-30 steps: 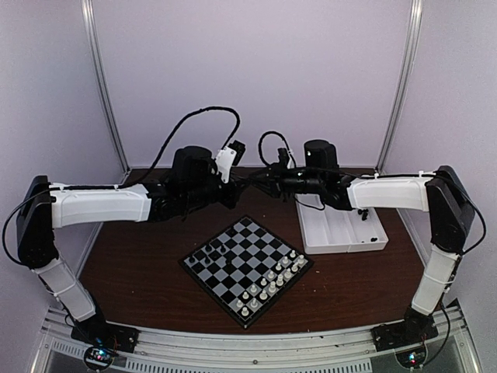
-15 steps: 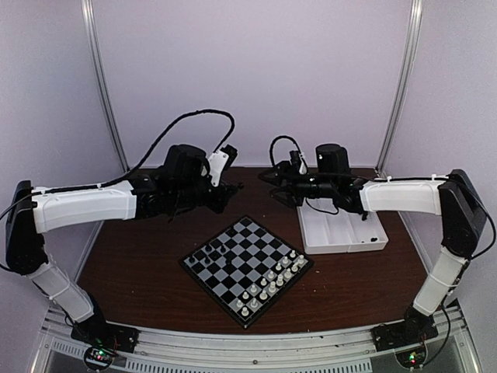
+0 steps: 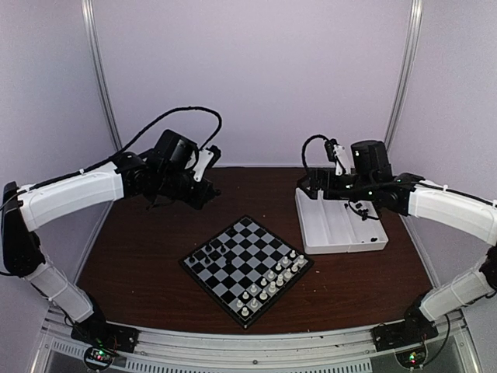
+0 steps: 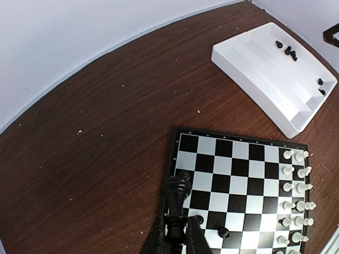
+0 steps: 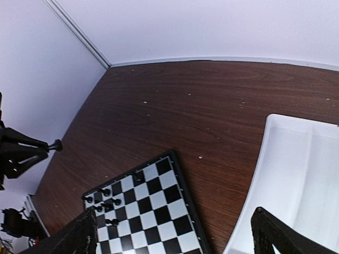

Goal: Set up the chess pieces on the board
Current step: Place the chess piece on the chessboard, then pick up the chess piece from the chessboard, then place the chess piece on the chessboard.

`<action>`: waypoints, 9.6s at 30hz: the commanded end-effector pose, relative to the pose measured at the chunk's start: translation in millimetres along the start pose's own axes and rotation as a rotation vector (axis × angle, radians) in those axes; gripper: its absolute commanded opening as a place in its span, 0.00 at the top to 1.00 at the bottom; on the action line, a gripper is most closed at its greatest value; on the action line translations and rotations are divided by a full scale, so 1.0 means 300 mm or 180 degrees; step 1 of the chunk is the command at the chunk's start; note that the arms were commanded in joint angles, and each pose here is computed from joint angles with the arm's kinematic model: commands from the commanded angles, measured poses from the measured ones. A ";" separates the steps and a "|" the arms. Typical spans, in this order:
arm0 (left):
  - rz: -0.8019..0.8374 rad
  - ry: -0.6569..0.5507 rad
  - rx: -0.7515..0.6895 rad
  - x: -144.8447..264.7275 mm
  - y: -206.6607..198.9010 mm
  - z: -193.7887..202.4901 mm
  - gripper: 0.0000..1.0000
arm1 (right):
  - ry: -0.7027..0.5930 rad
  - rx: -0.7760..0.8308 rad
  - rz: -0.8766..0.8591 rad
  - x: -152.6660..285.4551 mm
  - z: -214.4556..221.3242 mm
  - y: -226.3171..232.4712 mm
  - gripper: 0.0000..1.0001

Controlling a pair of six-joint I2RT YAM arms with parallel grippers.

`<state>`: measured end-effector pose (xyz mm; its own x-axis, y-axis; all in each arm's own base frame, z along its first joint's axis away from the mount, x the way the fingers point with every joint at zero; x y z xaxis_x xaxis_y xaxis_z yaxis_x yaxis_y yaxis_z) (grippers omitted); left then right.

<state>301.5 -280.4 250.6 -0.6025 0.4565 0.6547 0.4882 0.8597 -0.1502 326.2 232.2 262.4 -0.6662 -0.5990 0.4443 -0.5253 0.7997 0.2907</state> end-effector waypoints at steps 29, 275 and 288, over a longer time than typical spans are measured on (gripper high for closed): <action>-0.0177 0.2205 0.0122 -0.228 0.027 0.123 1.00 | -0.0073 0.1023 0.1116 0.084 0.168 -0.202 0.00; -0.0181 0.1280 -0.0480 -0.568 -0.111 0.025 0.95 | 0.0672 0.0690 0.0805 0.053 0.154 -0.188 0.02; -0.0221 0.1313 -0.0507 -0.648 -0.077 0.046 0.94 | 0.0640 0.0723 0.0799 0.077 0.104 -0.174 0.02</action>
<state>386.1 -379.4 116.7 -0.3274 0.2096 0.9213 0.5565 0.8308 0.0088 317.5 178.3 216.9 -0.6621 -0.3625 0.6559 -0.4894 0.8720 -0.0121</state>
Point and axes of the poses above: each gripper's point midway between its finger pads, its own x axis back along the fingers, its own y axis along the line the jaws close on, z = x × y, the point moved 4 cm from there along x, back along the fingers, and after that the axes turned 11 degrees about x, right-handed, at the moved point
